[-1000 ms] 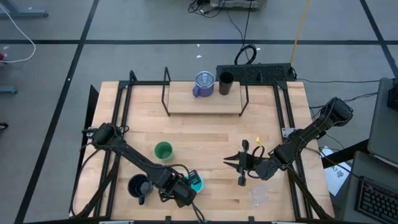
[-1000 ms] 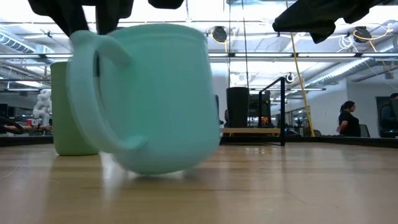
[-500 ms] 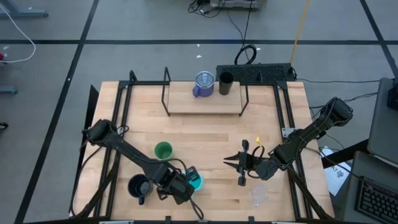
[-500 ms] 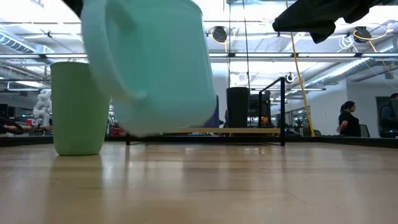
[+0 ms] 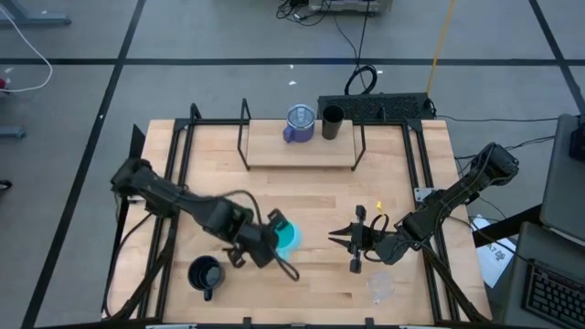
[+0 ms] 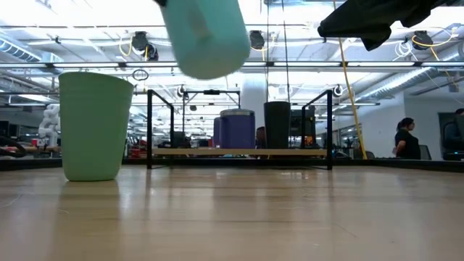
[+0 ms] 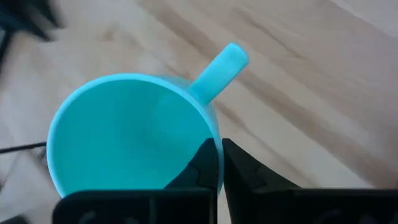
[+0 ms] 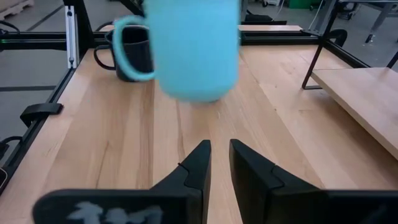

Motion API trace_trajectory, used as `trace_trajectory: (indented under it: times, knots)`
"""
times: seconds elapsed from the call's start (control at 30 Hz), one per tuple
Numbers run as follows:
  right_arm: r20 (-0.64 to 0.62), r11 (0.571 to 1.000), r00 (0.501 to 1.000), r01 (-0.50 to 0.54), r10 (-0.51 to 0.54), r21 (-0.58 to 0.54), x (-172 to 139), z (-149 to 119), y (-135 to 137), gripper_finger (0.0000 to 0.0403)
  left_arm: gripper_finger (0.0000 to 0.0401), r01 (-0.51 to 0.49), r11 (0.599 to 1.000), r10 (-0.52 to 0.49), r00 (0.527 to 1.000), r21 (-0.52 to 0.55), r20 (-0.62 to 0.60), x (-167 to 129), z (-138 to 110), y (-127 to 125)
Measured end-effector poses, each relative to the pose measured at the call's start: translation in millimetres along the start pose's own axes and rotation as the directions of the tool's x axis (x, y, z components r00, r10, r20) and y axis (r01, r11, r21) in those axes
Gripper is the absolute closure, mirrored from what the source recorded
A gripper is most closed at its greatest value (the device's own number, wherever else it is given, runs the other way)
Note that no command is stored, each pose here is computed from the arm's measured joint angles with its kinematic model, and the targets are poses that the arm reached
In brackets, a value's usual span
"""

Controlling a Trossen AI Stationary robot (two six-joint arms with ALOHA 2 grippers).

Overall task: Stack small to large cups/mugs on shelf
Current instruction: Put the light blue mug on the shelf

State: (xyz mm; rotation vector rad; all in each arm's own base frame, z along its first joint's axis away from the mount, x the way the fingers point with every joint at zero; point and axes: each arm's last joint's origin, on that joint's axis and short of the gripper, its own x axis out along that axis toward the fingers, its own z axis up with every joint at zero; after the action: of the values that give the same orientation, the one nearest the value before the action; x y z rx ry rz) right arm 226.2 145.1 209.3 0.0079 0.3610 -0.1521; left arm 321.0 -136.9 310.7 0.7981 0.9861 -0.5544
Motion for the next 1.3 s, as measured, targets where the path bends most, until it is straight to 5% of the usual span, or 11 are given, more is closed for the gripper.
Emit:
trace_trajectory:
  times: [0.47,1.0,1.3]
  knots:
    - [0.000,1.000,1.000,0.000,0.000,0.000,0,0,0,0.0355,0.0395,-0.213,0.969,0.218,0.975,-0.125,0.031,-71,-60,51]
    - [0.000,1.000,1.000,0.000,0.000,0.000,0,0,0,0.0355,0.0395,-0.410,0.863,0.399,0.912,-0.296,-0.098,-139,-126,112]
    - [0.000,1.000,1.000,0.000,0.000,-0.003,0,0,0,0.0355,0.0396,-0.444,0.808,0.405,0.896,-0.387,-0.184,-152,-170,133]
